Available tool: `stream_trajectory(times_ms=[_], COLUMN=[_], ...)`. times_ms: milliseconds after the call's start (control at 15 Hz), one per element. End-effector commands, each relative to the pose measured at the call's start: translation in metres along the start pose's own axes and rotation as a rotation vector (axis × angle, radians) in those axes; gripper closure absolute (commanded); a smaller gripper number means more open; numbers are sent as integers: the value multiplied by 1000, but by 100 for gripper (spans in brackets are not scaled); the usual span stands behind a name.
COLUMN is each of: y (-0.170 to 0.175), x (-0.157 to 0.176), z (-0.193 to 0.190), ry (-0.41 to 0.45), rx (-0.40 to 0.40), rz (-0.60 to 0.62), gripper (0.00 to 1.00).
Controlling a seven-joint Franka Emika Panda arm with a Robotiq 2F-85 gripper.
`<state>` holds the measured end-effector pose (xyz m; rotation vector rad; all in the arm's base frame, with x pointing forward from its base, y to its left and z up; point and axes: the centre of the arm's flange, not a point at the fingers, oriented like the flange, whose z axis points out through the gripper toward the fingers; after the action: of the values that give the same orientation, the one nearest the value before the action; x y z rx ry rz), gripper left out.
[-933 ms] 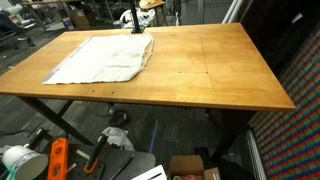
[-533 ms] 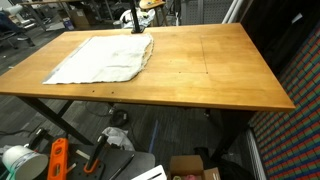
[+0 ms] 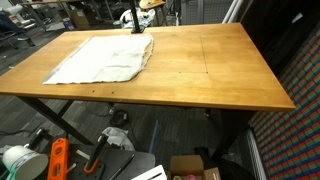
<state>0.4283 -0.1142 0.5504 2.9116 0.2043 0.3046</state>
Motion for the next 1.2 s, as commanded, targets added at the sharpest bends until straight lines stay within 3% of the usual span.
stream_trajectory(times_ms=[0,400,933,1133], y=[0,1,12,13], x=[0,2,8,7], z=[0,6,80,112], ry=[0,2,-187,-263], rx=[0,5,88,193], rz=[0,3,-49,-75], gripper=[0,0,0,0])
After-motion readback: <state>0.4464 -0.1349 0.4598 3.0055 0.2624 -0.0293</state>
